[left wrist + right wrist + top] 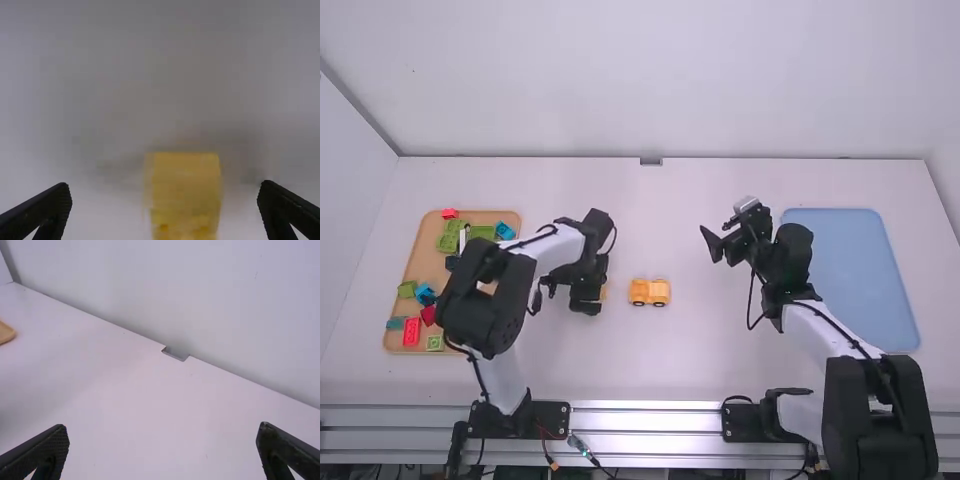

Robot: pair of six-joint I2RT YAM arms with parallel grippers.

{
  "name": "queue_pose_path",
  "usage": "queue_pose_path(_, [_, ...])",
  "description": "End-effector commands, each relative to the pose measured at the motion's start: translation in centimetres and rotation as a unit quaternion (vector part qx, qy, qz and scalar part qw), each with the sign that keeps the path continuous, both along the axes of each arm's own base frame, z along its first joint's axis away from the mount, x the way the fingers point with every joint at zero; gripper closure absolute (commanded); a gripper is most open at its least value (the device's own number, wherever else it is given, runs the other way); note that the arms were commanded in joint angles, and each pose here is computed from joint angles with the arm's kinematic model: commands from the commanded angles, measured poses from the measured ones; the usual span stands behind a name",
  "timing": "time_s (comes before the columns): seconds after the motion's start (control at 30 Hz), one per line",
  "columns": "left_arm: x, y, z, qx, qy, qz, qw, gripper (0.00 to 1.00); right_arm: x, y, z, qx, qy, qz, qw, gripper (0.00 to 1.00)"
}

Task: Assemble lego blocks to make yellow taxi

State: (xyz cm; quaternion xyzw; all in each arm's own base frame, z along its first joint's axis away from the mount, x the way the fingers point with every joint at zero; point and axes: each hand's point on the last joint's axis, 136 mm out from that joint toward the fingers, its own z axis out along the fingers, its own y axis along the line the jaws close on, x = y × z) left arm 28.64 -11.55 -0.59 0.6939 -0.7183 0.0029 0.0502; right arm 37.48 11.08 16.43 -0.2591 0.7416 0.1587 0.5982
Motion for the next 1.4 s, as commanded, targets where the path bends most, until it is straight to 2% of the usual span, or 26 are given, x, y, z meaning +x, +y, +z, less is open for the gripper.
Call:
queue_pose_path(0.0, [1.8, 0.1, 1.8, -0.007, -0.013, -0.059, 0.998, 0.01, -0.2, 0.1, -0.4, 0.003, 0.006, 0.002, 1.0, 0.01])
queue_pose_path(0.17, [4.1, 0.5, 6.4, -0.004, -0.035, -0.217, 0.975, 0.01, -0.2, 0.1, -0.4, 0.002, 0.005, 0.002, 1.0, 0.01])
queue_pose_path(0.2, [5.2, 1.2, 7.8, 0.016, -0.052, -0.329, 0.943, 0.01, -0.2, 0.1, -0.4, 0.002, 0.005, 0.002, 1.0, 0.01])
queue_pose_path(0.23, [6.7, 2.0, 9.1, 0.046, -0.071, -0.459, 0.885, 0.03, -0.2, 0.1, -0.4, 0.002, 0.005, 0.002, 1.0, 0.01])
queue_pose_path(0.3, [8.2, 1.8, 10.4, 0.06, -0.093, -0.568, 0.816, 0.13, -0.2, 0.1, -0.3, 0.002, 0.005, 0.002, 1.0, 0.01])
queue_pose_path(0.33, [8.6, 1.7, 11.0, 0.062, -0.097, -0.622, 0.774, 0.01, -0.1, 0.1, -0.3, 0.003, 0.004, 0.002, 1.0, 0.01])
queue_pose_path(0.37, [9.2, 1.2, 11.9, 0.069, -0.103, -0.696, 0.708, 0.01, -0.1, 0.1, -0.3, 0.003, 0.004, 0.002, 1.0, 0.01])
queue_pose_path(0.43, [9.6, 1.3, 12.2, 0.077, -0.105, -0.725, 0.676, 0.01, -0.1, 0.0, -0.3, 0.002, 0.004, 0.001, 1.0, 0.01])
queue_pose_path(0.5, [10.8, 1.7, 12.6, 0.102, -0.1, -0.808, 0.571, 0.01, -0.1, 0.0, -0.3, -0.001, 0.001, 0.002, 1.0, 0.01])
queue_pose_path(0.6, [11.2, 2.3, 12.7, 0.124, -0.078, -0.845, 0.514, 0.01, -0.1, 0.0, -0.3, -0.002, 0.001, 0.002, 1.0, 0.01])
queue_pose_path(0.67, [12.2, 3.9, 13.0, 0.165, -0.056, -0.84, 0.514, 0.01, -0.2, 0.1, -0.3, -0.002, 0.001, 0.004, 1.0, 0.01])
queue_pose_path(0.7, [12.4, 3.9, 12.9, 0.163, -0.051, -0.865, 0.472, 0.01, -0.2, 0.2, -0.3, 0.002, 0.002, 0.005, 1.0, 0.01])
queue_pose_path(0.77, [11.8, 2.8, 12.1, 0.126, -0.064, -0.91, 0.391, 0.01, -0.2, 0.2, -0.2, 0.004, 0.002, 0.005, 1.0, 0.01])
queue_pose_path(0.8, [11.1, 1.6, 11.6, 0.087, -0.095, -0.935, 0.33, 0.01, -0.2, 0.2, -0.2, 0.004, 0.002, 0.005, 1.0, 0.01])
queue_pose_path(0.83, [10.7, 0.6, 11.4, 0.059, -0.127, -0.947, 0.289, 0.01, -0.2, 0.2, -0.2, 0.004, 0.002, 0.004, 1.0, 0.01])
queue_pose_path(0.87, [9.4, -0.6, 11.2, 0.009, -0.18, -0.961, 0.209, 0.01, -0.2, 0.2, -0.2, 0.004, 0.002, 0.005, 1.0, 0.01])
queue_pose_path(0.93, [7.7, -1.4, 11.2, -0.033, -0.232, -0.963, 0.132, 0.01, -0.3, 0.4, -0.3, 0.005, 0.004, 0.011, 1.0, 0.01])
queue_pose_path(0.97, [6.0, -1.8, 11.4, -0.061, -0.289, -0.954, 0.049, 0.01, -0.5, 0.7, -0.2, 0.008, 0.005, 0.021, 1.0, 0.01])
queue_pose_path(1.0, [5.7, -1.9, 11.4, -0.065, -0.304, -0.95, 0.033, 0.01, -0.6, 0.8, -0.2, 0.009, 0.005, 0.025, 1.0, 0.01])
queue_pose_path(1.07, [4.3, -2.4, 11.3, -0.059, -0.408, -0.909, -0.053, 0.01, -1.2, 1.5, 0.0, 0.016, 0.004, 0.052, 0.999, 0.01])
queue_pose_path(1.17, [3.6, -2.1, 10.0, -0.037, -0.462, -0.882, -0.082, 0.01, -1.5, 2.0, 0.1, 0.021, 0.005, 0.068, 0.997, 0.01])
queue_pose_path(1.23, [2.6, -2.0, 8.4, -0.021, -0.505, -0.859, -0.079, 0.01, -1.6, 2.1, 0.0, 0.021, 0.006, 0.071, 0.997, 0.01])
queue_pose_path(1.37, [1.2, -2.0, 5.8, -0.011, -0.531, -0.845, -0.065, 0.01, -1.8, 2.7, 0.1, 0.021, 0.005, 0.08, 0.997, 0.01])
